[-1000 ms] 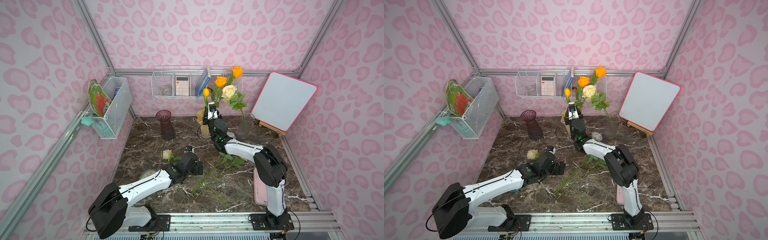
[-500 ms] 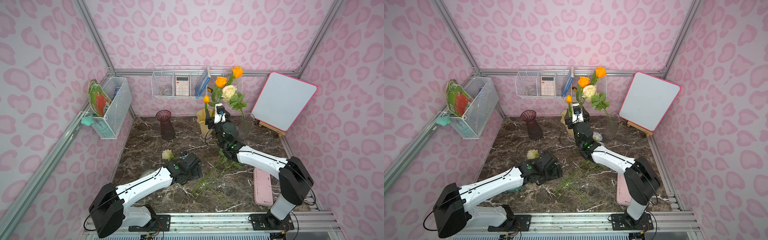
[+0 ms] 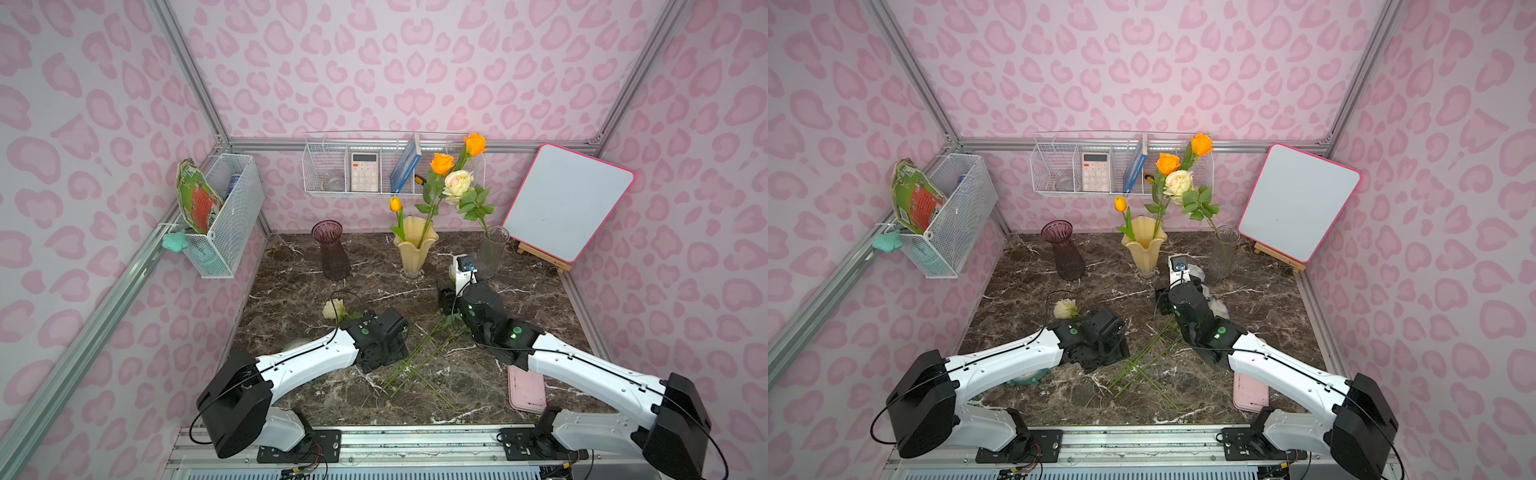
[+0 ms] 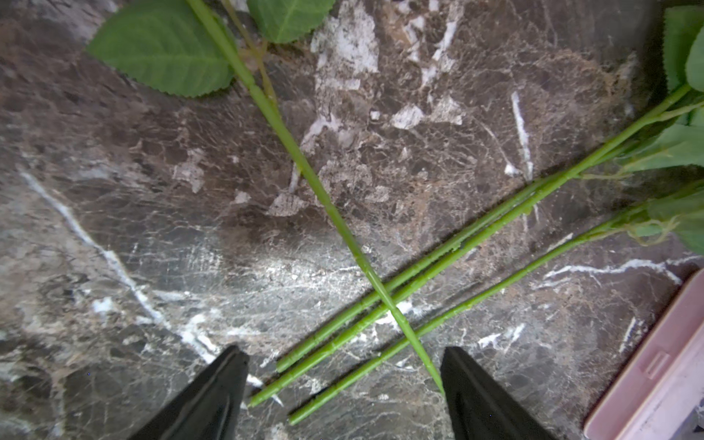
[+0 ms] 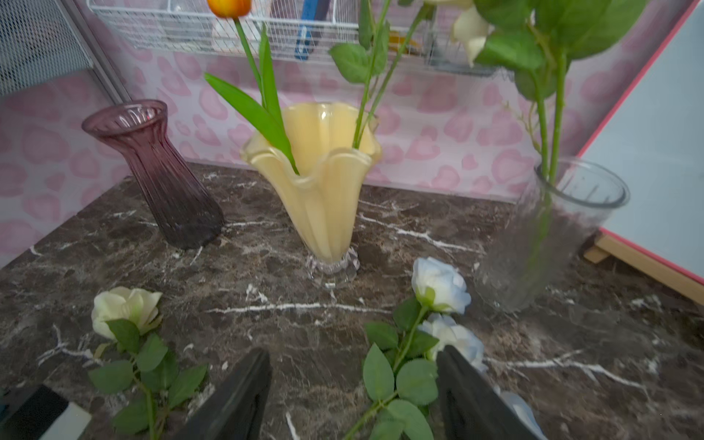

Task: Arrange the flowers in different vases according to their colors
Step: Pick up the flower at the center of the board.

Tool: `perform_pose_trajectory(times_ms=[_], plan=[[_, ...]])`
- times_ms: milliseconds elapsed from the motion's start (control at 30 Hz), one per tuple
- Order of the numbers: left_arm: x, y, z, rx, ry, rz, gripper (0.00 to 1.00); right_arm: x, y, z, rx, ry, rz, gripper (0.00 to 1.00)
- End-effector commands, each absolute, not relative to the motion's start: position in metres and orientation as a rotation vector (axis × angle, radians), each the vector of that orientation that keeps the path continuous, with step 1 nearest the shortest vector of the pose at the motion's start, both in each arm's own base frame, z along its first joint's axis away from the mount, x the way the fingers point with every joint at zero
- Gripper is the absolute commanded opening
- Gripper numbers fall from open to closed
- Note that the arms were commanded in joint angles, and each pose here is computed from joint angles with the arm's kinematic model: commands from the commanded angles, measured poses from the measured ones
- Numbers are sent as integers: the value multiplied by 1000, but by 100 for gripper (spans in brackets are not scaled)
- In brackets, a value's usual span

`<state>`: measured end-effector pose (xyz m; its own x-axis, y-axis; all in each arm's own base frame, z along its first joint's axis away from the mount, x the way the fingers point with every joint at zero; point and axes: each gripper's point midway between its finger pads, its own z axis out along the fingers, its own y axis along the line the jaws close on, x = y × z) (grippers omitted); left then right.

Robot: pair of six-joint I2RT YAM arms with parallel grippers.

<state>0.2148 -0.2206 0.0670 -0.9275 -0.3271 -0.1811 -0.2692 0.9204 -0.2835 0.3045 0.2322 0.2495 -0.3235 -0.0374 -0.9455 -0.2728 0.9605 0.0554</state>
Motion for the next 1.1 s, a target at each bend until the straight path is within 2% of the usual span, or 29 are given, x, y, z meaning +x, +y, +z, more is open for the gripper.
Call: perform_pose_trajectory(times_ms=[0,267,700,1067], plan=[[218,-221,63,-475,2859,-371,85,289,207,221,-147,2012,192,71],[228,-206,52,-508,2851,-294,82,264,178,187,-74,2117,212,70],[247,-203,39,-508,2862,-245,75,258,161,186,-56,2122,174,69],[265,-217,31,-451,2869,-241,49,250,150,179,-41,2127,171,69]])
